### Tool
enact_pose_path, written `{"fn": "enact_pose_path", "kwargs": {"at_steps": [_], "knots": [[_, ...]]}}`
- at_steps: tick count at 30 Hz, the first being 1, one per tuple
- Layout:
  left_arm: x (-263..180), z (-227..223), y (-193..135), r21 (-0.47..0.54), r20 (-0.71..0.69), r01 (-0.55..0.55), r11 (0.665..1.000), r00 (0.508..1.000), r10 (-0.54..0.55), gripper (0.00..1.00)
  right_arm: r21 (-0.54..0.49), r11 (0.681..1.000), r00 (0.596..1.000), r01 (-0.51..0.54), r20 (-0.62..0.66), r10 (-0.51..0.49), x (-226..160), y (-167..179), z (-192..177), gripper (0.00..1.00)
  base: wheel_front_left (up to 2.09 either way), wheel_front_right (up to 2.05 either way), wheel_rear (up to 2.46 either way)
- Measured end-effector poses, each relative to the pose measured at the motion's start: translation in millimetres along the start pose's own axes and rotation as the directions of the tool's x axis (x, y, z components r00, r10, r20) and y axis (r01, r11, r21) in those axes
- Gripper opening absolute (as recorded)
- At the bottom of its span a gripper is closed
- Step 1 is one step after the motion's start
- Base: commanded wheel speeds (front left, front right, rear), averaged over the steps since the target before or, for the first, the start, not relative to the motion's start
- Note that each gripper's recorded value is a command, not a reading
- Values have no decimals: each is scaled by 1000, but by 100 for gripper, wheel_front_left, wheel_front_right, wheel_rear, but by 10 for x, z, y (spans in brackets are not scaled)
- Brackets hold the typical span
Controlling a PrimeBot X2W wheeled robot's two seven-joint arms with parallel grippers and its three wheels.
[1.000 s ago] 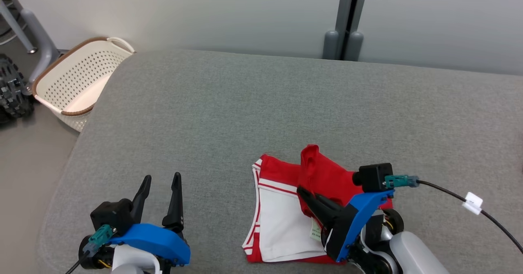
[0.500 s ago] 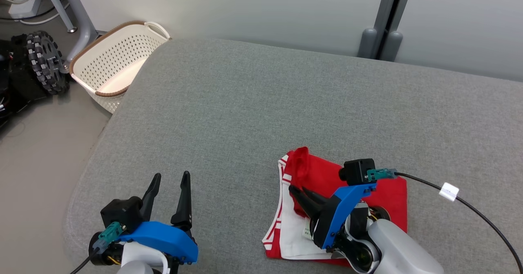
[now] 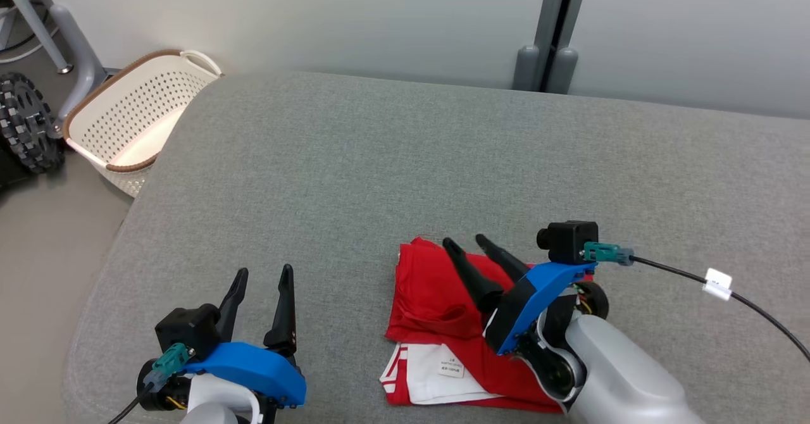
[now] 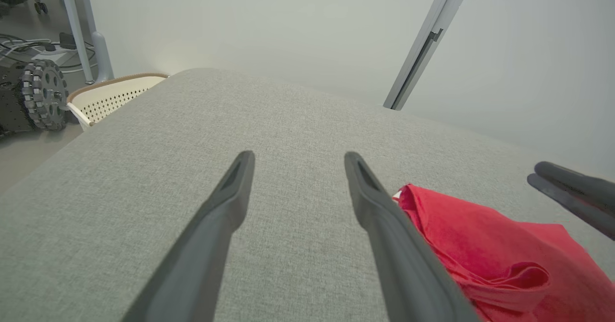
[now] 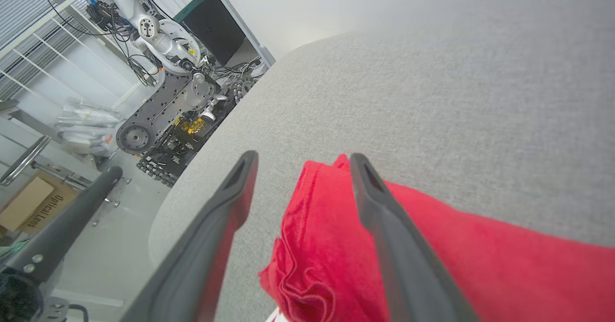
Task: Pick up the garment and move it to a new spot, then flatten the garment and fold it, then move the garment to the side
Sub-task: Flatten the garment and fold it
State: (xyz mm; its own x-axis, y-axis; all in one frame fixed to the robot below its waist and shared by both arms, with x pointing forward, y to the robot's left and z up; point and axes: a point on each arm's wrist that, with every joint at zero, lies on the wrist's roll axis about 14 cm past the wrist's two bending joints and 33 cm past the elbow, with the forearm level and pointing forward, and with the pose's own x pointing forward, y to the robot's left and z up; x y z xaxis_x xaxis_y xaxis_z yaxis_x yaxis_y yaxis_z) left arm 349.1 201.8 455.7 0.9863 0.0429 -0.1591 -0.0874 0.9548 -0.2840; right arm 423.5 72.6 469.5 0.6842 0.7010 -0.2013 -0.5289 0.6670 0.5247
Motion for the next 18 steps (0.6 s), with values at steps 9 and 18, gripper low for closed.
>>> {"fn": "enact_pose_path", "kwargs": {"at_steps": [9, 18], "knots": [[62, 23, -163, 8, 3, 52, 999, 999, -53, 100, -206, 971, 986, 118, 140, -90, -256, -423, 297, 100, 0, 0, 0], [58, 13, -124, 12, -6, 39, 999, 999, -39, 100, -331, 940, 996, 83, 10, -84, -366, -498, -147, 0, 0, 0, 0]]}}
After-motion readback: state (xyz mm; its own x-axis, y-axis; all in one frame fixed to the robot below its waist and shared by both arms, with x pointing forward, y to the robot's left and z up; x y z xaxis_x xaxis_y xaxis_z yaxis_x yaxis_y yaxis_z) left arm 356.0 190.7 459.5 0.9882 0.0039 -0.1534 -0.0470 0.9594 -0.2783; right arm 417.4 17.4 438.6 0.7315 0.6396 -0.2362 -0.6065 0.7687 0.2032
